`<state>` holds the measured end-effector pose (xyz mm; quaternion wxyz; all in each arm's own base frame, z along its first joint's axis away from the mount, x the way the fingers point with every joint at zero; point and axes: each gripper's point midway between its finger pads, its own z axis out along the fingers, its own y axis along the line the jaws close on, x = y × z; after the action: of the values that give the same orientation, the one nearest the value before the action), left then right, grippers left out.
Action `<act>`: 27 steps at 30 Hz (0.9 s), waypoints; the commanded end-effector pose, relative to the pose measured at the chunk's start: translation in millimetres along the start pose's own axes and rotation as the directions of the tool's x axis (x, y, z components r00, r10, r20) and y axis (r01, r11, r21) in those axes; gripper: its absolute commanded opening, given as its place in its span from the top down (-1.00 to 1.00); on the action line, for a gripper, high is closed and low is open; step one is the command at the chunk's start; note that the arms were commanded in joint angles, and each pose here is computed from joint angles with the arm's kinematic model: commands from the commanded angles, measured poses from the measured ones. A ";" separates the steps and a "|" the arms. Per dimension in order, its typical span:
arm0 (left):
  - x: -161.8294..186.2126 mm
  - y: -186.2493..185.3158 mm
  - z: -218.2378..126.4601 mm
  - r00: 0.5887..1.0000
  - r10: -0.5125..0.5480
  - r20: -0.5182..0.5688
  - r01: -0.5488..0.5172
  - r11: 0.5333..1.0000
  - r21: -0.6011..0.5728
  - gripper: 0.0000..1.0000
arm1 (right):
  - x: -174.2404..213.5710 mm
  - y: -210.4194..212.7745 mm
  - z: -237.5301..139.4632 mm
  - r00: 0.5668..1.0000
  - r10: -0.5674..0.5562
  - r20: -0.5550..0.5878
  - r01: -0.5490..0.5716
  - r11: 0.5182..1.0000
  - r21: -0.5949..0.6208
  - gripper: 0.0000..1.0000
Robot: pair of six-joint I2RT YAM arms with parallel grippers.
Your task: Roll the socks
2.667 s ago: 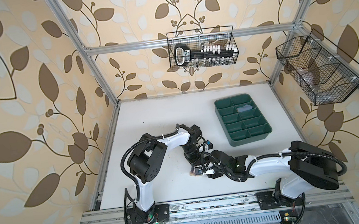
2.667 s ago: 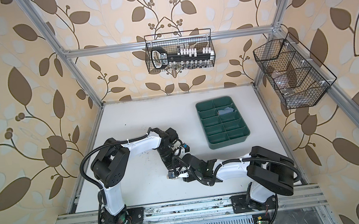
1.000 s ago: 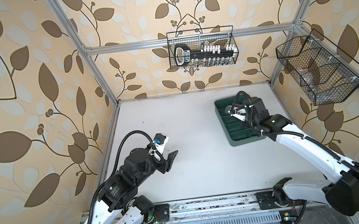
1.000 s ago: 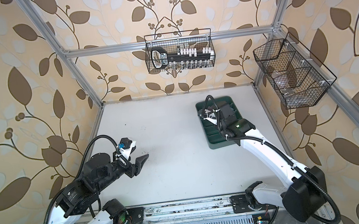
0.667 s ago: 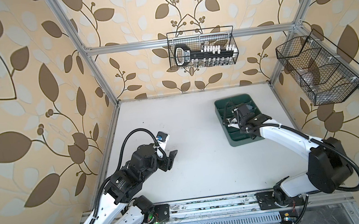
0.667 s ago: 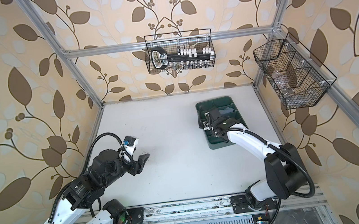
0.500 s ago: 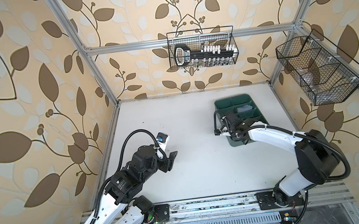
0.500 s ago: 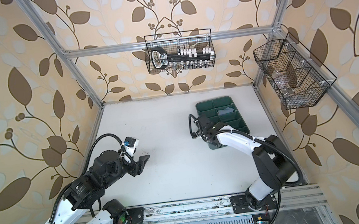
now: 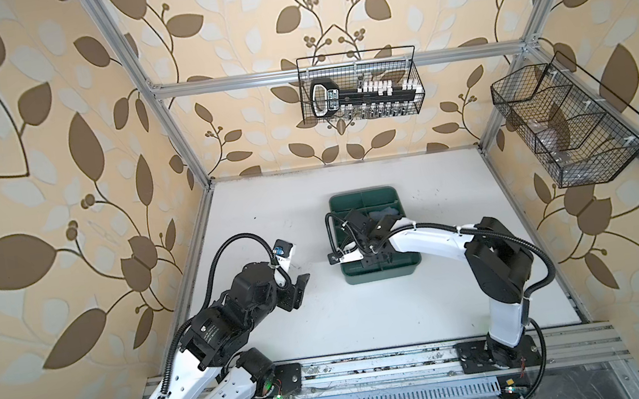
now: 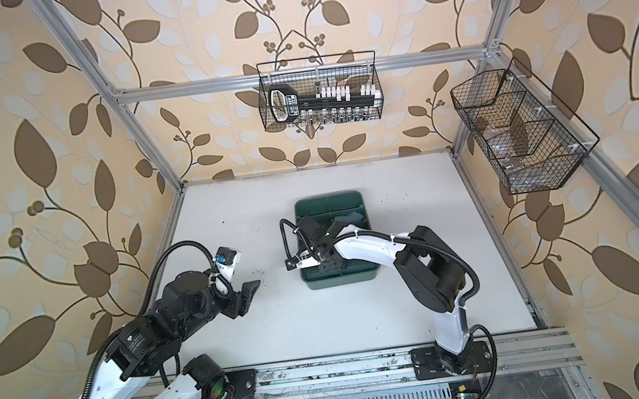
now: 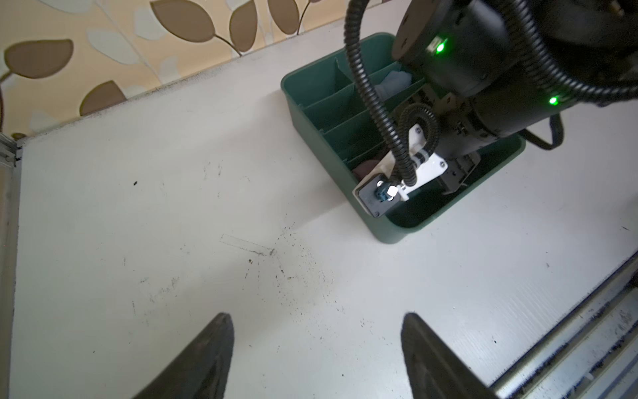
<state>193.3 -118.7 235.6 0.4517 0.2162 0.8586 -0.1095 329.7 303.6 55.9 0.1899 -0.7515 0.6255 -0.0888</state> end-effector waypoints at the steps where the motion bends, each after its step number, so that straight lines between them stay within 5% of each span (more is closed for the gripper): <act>1: -13.2 11.0 -15.2 0.999 -0.022 0.034 0.024 0.998 -0.051 -0.58 | -9.0 24.7 17.3 0.995 0.076 0.061 -0.066 0.986 -0.153 1.00; 8: -18.2 16.9 -16.4 0.999 -0.023 0.033 0.026 0.996 -0.087 -0.65 | -5.6 28.2 32.6 0.992 0.111 0.054 -0.099 0.979 -0.179 0.98; 12: -30.4 24.7 -20.1 0.998 -0.016 0.067 0.025 0.991 -0.133 -0.98 | -9.0 11.4 9.0 0.990 0.099 0.098 -0.086 0.988 -0.126 0.25; 17: -56.0 46.2 -31.5 0.992 0.037 0.118 -0.004 0.964 -0.265 -0.98 | -9.2 -12.1 -50.4 0.988 0.022 0.155 -0.016 0.999 -0.039 -0.12; 19: -66.8 66.9 -41.0 0.989 0.037 0.145 0.022 0.922 -0.386 -0.98 | 1.8 -18.2 -71.3 0.991 0.000 0.133 0.002 1.000 -0.019 -0.16; 22: -81.5 115.2 -76.5 0.970 -0.017 0.243 0.175 0.744 -0.645 -0.98 | 20.9 -37.4 -100.5 0.987 0.061 0.150 -0.066 0.997 0.031 -0.17; 23: -87.5 118.6 -82.4 0.963 -0.006 0.268 0.188 0.725 -0.662 -0.98 | 28.6 -48.3 -112.1 0.978 0.112 0.175 -0.125 0.990 0.067 -0.16; 25: -100.0 119.7 -90.4 0.936 -0.011 0.352 0.251 0.721 -0.645 -0.98 | 44.2 -80.7 -141.6 0.921 0.277 0.275 -0.328 0.932 0.157 -0.16; 27: -110.9 118.9 -92.6 0.894 -0.017 0.447 0.319 0.724 -0.611 -0.98 | 71.9 -114.5 -176.8 0.766 0.472 0.436 -0.588 0.789 0.179 -0.17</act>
<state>237.5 -31.9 339.8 0.5919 0.0269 0.7976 0.1130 361.4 243.9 197.7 0.3347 -0.6371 0.6935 -0.0342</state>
